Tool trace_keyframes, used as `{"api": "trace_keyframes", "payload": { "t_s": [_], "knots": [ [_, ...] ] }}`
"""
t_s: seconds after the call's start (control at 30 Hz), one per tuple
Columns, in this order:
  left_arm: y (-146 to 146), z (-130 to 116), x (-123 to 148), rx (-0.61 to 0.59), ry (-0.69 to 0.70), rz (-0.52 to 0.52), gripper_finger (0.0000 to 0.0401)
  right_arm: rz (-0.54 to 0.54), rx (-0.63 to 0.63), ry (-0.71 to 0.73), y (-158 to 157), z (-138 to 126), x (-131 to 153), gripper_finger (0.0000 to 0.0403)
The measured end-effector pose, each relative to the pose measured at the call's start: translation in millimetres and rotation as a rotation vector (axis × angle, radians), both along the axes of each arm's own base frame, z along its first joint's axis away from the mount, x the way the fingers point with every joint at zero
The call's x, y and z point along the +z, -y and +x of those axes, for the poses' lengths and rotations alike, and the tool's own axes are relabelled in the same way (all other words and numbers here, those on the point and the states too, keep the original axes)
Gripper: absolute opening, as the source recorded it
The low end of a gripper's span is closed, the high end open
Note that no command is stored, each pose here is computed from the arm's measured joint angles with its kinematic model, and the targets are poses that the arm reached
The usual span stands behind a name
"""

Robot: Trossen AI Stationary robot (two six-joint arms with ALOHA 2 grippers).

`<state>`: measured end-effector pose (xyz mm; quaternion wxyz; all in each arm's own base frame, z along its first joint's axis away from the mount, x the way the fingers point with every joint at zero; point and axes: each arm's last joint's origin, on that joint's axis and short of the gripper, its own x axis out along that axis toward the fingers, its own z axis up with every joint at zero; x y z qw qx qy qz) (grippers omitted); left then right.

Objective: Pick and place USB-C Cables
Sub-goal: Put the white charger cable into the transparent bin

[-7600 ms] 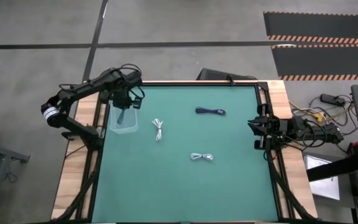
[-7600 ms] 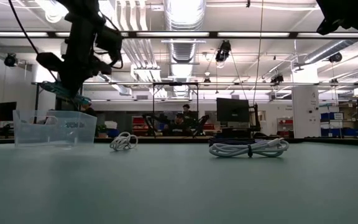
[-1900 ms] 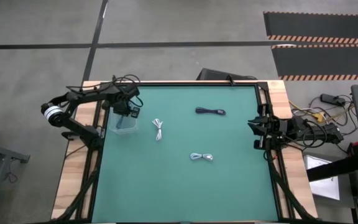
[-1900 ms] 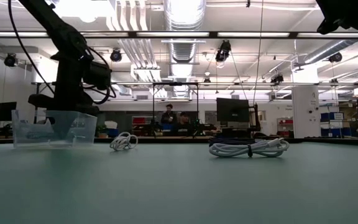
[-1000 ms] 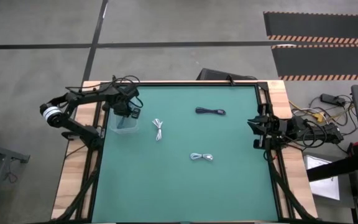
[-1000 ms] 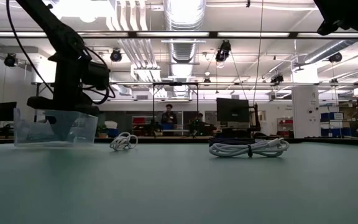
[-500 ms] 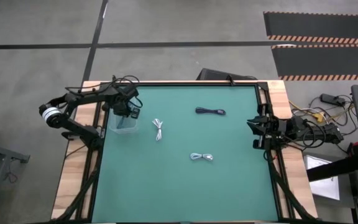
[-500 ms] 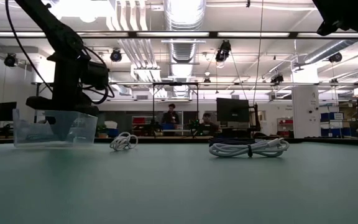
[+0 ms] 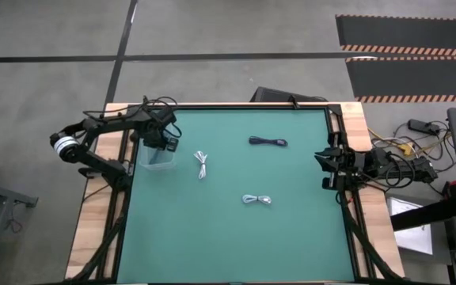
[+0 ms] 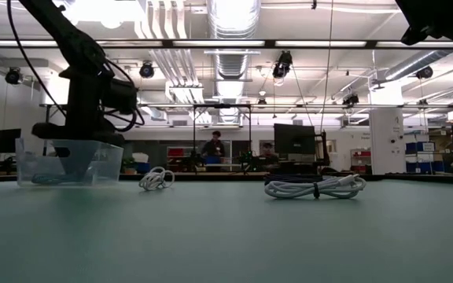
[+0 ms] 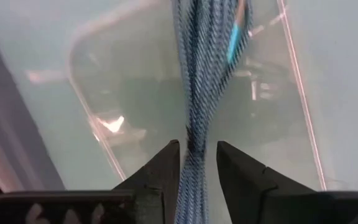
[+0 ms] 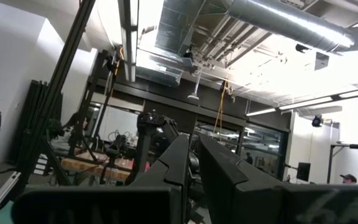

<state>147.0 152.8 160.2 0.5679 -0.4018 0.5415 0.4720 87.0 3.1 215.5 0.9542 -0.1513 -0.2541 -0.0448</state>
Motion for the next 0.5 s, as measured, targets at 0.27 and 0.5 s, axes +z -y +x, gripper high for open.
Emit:
{"api": "trace_keyframes", "payload": {
  "t_s": [0.27, 0.5],
  "knots": [
    [0, 3, 20, -0.002, 0.019, -0.076, 0.0095, -0.001, -0.001, -0.001, 0, 0, 0, 0.0027],
    [-3, 11, 43, -0.015, 0.024, -0.082, 0.0095, -0.001, -0.001, 0.0, 0, 0, 0, 0.0027]
  ]
}}
